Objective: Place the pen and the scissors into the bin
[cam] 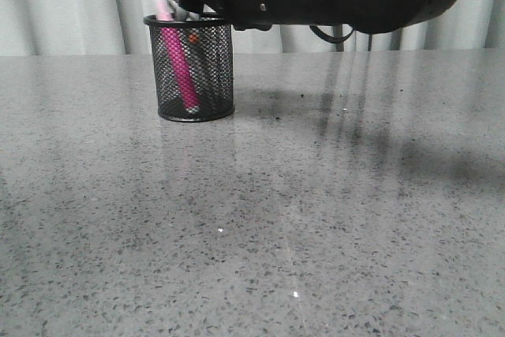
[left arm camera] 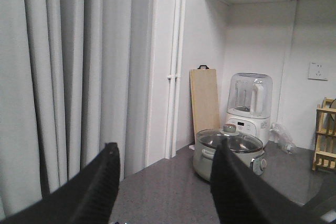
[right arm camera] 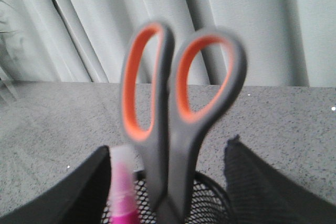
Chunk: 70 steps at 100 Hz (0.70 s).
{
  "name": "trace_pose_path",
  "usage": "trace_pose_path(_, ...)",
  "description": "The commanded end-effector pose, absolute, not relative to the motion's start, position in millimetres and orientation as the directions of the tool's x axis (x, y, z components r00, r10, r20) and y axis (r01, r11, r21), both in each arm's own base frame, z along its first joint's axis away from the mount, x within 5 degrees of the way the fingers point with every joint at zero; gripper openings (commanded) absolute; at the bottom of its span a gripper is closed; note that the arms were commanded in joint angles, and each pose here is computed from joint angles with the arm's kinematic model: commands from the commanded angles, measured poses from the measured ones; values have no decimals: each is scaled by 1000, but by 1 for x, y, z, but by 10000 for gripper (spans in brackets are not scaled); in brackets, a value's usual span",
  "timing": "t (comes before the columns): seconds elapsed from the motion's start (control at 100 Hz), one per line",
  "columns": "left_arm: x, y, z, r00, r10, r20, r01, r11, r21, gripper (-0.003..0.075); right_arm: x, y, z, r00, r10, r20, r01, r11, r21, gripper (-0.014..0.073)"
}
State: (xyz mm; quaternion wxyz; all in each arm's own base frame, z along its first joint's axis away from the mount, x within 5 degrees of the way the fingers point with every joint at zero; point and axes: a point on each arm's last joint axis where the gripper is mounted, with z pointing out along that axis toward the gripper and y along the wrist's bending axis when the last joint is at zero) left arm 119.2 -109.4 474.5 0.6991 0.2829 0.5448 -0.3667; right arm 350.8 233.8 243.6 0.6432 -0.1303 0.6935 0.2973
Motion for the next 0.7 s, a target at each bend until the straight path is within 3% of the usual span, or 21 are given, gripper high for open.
trace_pose_path(0.0,113,-106,486,149,-256,-955,822,569,-24,353,343,231,284,-19,266,-964,-603,766,223,476)
trace_pose_path(0.17,111,-100,488,167,-266,-949,796,604,-29,353,335,225,310,67,325,-943,-623,752,215,475)
trace_pose_path(0.27,110,-88,489,193,-284,-939,722,689,-60,304,325,219,335,121,361,-925,-636,743,207,429)
trace_pose_path(0.34,110,-74,482,205,-295,-933,626,772,-107,219,312,212,356,163,361,-918,-654,736,173,312)
trace_pose_path(0.42,106,-52,464,210,-319,-924,481,857,-186,97,288,200,381,201,327,-923,-670,733,114,45)
trace_pose_path(0.47,102,-41,451,205,-330,-921,407,885,-227,47,273,191,393,197,284,-938,-666,741,85,-79)
trace_pose_path(0.54,90,-25,431,214,-344,-914,324,908,-266,-21,249,173,402,145,231,-962,-637,766,88,-64)
trace_pose_path(0.69,62,-11,395,238,-324,-915,326,915,-239,-19,189,125,401,15,6,-1000,-557,830,-3,-64)
